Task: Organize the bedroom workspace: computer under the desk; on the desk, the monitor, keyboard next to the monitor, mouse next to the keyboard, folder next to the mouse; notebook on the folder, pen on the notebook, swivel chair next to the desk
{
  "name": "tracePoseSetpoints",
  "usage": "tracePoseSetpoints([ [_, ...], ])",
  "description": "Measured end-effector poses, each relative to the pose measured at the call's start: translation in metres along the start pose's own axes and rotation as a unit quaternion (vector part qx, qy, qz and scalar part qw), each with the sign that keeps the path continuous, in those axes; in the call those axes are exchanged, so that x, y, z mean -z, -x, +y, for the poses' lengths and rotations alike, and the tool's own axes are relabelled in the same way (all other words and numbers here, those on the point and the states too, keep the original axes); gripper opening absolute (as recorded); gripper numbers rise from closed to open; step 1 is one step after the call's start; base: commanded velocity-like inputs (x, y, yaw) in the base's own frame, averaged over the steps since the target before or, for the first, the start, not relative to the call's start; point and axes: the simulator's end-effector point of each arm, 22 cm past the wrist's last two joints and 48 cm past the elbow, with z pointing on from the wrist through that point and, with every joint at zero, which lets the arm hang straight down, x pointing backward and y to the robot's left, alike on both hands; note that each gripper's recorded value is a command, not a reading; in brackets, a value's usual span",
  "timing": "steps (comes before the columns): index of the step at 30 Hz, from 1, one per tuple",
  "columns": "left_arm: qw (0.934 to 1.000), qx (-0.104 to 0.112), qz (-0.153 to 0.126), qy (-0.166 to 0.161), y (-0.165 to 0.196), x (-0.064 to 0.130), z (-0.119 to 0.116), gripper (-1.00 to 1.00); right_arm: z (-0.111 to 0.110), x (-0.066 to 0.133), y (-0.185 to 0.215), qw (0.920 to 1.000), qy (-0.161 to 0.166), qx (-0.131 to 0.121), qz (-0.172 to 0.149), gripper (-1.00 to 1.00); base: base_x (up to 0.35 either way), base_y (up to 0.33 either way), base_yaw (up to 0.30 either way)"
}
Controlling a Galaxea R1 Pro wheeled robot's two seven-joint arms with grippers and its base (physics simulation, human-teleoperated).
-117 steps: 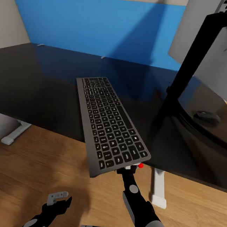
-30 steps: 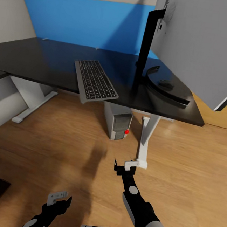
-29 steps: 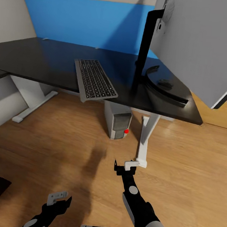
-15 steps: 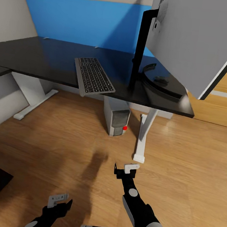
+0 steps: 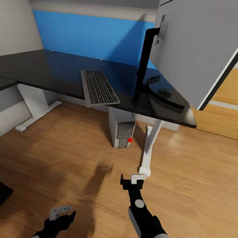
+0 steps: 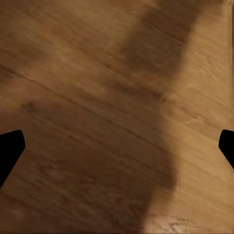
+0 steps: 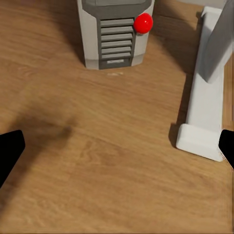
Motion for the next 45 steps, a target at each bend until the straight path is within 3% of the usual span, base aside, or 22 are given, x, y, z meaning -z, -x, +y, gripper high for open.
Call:
tracePoseSetpoints([
  [15, 0.9991, -0.001, -0.043, -0.003, 0.026, 0.01, -0.004, 1.0, -0.002, 0.024, 0.0, 0.9996, -0.006, -0.003, -0.029, 1.0, 0.0, 0.0, 0.0],
  [28, 0.9992, -0.002, -0.041, 0.0, 0.022, 0.016, 0.0, 1.0, 0.0, 0.059, -0.034, 0.9998, -0.011, -0.006, -0.014, 1.0, 0.0, 0.0, 0.0],
  [35, 0.9992, -0.001, -0.039, 0.003, 0.016, 0.018, 0.003, 1.0, -0.003, 0.079, -0.057, 0.9997, -0.021, -0.007, -0.006, 1.0, 0.0, 0.0, 0.0],
  [45, 0.9973, 0.001, -0.073, 0.01, 0.016, 0.023, 0.009, 1.0, -0.022, 0.102, -0.074, 0.998, -0.055, -0.009, -0.028, 1.0, 0.0, 0.0, 0.0],
])
